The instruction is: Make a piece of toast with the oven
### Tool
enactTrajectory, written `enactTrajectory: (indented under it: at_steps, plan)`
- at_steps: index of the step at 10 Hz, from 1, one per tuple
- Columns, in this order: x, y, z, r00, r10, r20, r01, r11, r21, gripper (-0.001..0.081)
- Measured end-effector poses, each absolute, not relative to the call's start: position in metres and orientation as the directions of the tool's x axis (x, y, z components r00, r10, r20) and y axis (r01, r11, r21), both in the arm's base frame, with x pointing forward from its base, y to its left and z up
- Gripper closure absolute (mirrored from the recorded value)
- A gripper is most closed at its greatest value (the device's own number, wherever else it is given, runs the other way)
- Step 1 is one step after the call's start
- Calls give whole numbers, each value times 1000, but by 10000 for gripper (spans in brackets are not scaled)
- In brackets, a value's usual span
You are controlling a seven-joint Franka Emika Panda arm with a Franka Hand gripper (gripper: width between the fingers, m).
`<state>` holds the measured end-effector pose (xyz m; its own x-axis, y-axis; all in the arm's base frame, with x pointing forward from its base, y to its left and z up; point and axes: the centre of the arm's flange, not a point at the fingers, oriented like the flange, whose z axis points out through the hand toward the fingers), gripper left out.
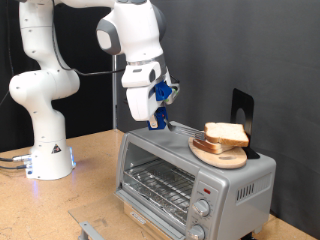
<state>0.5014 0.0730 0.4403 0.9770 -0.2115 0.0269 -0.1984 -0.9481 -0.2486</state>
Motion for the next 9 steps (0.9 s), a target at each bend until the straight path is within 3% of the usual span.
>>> enactTrajectory:
  at_steps: [9]
  plan:
    - [514, 92, 436, 970, -241, -9, -237, -943, -234, 481]
